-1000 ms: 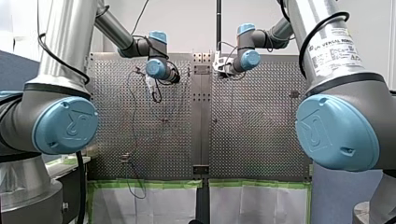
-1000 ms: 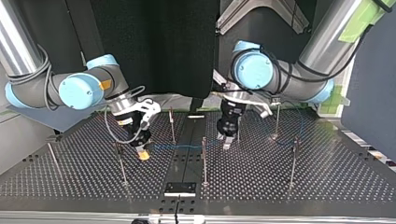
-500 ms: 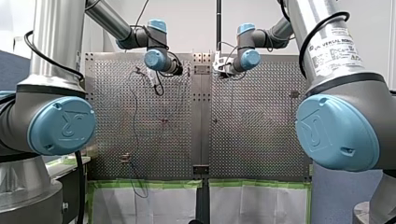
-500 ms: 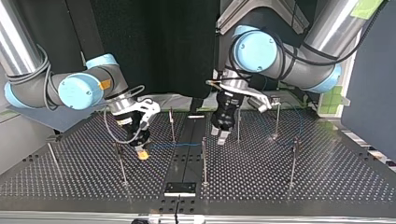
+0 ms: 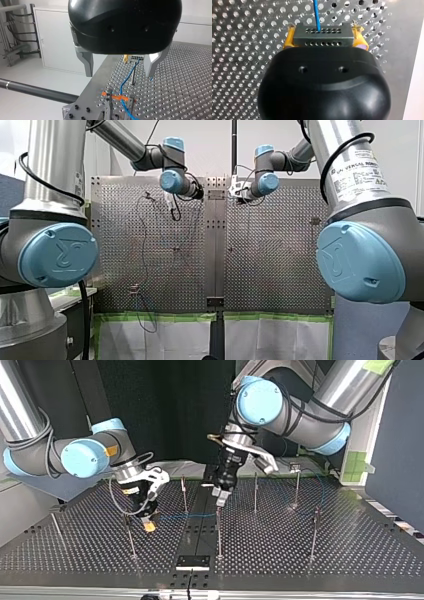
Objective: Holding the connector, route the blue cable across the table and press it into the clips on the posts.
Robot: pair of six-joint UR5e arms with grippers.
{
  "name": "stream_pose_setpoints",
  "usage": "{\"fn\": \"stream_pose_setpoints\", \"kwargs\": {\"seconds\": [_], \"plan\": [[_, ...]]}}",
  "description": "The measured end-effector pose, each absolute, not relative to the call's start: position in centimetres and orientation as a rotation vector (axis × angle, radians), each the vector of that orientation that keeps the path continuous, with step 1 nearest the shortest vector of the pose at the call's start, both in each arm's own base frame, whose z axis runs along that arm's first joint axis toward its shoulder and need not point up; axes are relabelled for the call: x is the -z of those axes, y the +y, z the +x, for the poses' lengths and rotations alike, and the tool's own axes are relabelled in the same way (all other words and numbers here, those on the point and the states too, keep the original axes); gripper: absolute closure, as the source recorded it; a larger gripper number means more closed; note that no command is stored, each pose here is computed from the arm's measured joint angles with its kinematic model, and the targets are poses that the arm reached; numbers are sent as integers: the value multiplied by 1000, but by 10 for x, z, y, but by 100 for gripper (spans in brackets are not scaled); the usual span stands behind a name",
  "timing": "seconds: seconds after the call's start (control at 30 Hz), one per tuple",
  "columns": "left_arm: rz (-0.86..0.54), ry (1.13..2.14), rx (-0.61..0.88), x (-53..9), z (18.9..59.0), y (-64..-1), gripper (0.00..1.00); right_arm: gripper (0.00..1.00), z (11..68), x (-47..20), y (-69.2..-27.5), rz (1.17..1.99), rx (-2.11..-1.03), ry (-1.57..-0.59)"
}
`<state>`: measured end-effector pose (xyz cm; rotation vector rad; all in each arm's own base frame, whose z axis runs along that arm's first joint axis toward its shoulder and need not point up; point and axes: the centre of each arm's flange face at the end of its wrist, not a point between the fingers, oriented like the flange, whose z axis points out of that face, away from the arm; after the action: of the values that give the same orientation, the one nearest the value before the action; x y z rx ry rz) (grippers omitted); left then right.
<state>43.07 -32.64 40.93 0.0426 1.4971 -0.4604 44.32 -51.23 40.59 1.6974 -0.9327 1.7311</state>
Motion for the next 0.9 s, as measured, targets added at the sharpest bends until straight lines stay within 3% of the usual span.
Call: {"fn": "stream_pose_setpoints", "kwargs": {"seconds": [0.33, 0.9], "plan": [[6, 1486, 440, -431, 427, -343, 0, 100, 440, -406, -515, 1683, -1716, -944], [-2, 1549, 345, -426, 456, -377, 0, 100, 440, -405, -515, 1682, -1713, -948]]}}
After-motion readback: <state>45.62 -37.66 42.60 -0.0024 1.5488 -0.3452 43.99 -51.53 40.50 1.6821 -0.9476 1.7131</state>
